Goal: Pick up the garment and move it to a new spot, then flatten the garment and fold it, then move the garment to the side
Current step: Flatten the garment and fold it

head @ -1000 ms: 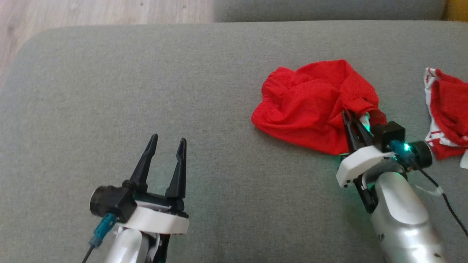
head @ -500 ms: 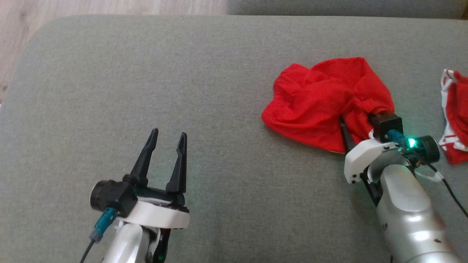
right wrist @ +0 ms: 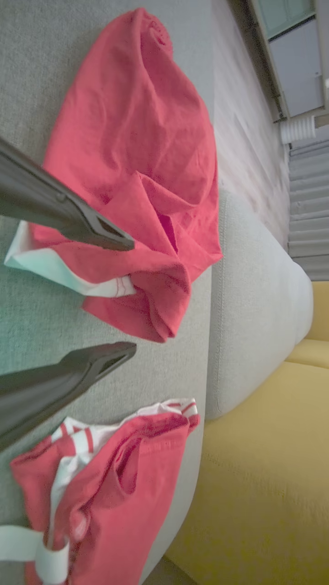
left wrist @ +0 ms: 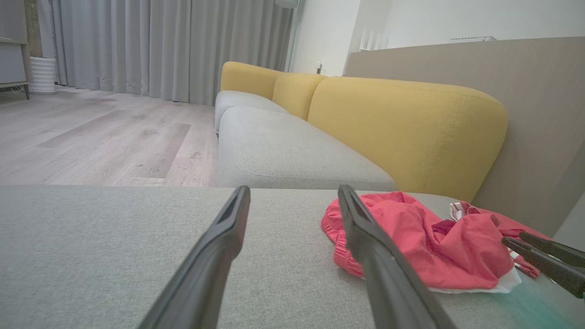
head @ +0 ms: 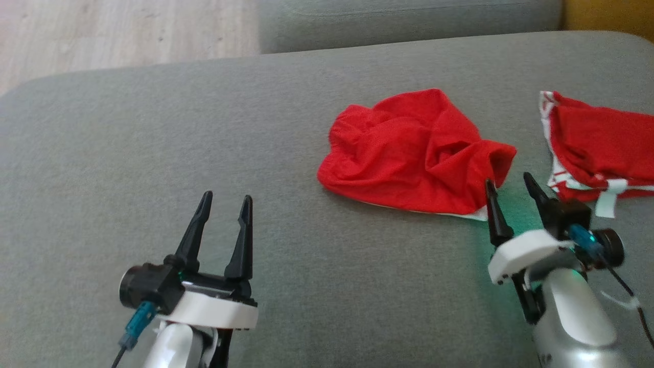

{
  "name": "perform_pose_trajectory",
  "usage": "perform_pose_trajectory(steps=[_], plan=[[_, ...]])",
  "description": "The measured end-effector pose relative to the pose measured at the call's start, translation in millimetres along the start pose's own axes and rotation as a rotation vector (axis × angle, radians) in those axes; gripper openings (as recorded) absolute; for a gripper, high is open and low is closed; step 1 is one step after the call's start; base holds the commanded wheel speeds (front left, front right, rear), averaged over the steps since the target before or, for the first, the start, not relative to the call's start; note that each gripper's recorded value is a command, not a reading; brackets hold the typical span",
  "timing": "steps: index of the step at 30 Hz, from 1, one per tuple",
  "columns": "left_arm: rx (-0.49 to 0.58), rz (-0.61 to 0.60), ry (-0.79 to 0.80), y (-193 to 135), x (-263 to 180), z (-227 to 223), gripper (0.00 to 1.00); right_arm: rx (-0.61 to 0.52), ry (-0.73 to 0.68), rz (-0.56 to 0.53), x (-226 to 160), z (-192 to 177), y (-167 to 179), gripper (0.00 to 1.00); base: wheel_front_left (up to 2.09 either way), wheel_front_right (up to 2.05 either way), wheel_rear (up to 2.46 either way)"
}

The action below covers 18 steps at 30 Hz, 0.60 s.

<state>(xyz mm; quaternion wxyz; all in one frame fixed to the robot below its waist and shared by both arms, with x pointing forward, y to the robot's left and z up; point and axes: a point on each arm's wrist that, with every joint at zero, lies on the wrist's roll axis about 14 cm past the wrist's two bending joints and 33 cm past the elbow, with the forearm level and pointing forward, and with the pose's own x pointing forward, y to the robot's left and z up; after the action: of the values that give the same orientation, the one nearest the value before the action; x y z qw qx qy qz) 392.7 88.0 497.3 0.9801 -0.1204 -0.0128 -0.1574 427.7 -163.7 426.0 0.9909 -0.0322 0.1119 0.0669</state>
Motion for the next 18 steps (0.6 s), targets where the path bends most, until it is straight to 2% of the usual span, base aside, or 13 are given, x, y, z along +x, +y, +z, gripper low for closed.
perform_pose_trajectory(steps=[9,14,18], plan=[[-0.005,-0.035,0.008,-11,6,-4,1.0,0.178,0.015,-0.124,-41,-27,-27,1.0,0.0,0.0,0.0],[0.0,-0.029,0.015,-8,5,-6,1.0,0.264,0.0,-0.13,-36,-25,-25,1.0,0.0,0.0,0.0],[0.0,-0.019,0.022,-5,3,-8,1.0,0.289,-0.031,-0.098,-20,-11,-16,1.0,0.0,0.0,0.0]])
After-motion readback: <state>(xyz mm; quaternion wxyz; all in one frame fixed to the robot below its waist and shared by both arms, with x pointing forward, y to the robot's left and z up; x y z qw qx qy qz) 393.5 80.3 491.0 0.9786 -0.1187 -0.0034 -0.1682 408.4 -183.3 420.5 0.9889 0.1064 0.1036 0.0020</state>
